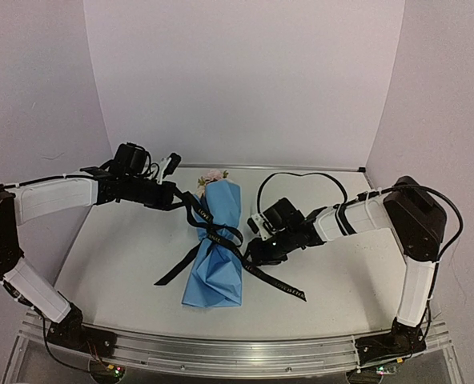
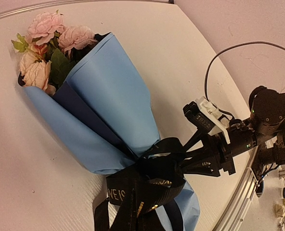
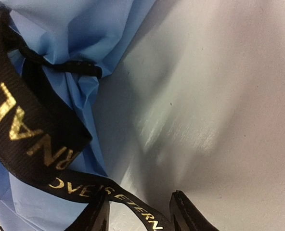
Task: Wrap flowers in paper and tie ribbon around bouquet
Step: Cross the right side of the half-tied ribbon with the folded bouquet.
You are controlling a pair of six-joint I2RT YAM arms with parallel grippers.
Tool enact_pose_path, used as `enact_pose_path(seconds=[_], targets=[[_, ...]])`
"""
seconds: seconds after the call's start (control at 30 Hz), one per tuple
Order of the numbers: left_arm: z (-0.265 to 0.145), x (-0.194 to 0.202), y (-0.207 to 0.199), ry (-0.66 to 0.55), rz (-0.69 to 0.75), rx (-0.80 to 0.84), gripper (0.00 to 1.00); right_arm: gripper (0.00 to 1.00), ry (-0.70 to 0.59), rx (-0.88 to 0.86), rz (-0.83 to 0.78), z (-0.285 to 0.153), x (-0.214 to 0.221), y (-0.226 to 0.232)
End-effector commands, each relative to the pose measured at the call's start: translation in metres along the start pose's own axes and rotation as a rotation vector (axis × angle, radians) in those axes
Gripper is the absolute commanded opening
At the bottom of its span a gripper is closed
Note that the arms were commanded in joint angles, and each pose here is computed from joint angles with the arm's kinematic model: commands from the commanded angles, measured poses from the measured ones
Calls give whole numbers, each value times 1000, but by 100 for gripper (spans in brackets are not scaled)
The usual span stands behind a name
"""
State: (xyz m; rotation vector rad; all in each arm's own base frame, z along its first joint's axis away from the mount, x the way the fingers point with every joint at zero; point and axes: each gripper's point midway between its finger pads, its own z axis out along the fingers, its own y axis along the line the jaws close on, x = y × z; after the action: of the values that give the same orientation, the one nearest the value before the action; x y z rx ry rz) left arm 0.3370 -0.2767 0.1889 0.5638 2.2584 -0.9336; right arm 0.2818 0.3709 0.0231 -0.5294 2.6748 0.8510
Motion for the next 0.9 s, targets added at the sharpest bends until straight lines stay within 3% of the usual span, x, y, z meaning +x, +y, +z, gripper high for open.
enact_pose_path(seconds=[0.0,0.2,0.53,0.67,0.87], targets=[[-7,-21,-9,-43,40,17,0,33,-14,-35,-1,1,0,6],[-7,-21,-9,-44,43,16,0,1,-50,-64,3,-18,-7,18],[-9,-22,-11,-48,51,22,0,0,-165,-60,4,-60,-31,38],[-8,-22,-11,-48,52,24,0,18,-143,-11,-32,-53,-29,38],[-9,-23,-11,-50,54,24,0,34,-95,125,-53,-40,-12,12]])
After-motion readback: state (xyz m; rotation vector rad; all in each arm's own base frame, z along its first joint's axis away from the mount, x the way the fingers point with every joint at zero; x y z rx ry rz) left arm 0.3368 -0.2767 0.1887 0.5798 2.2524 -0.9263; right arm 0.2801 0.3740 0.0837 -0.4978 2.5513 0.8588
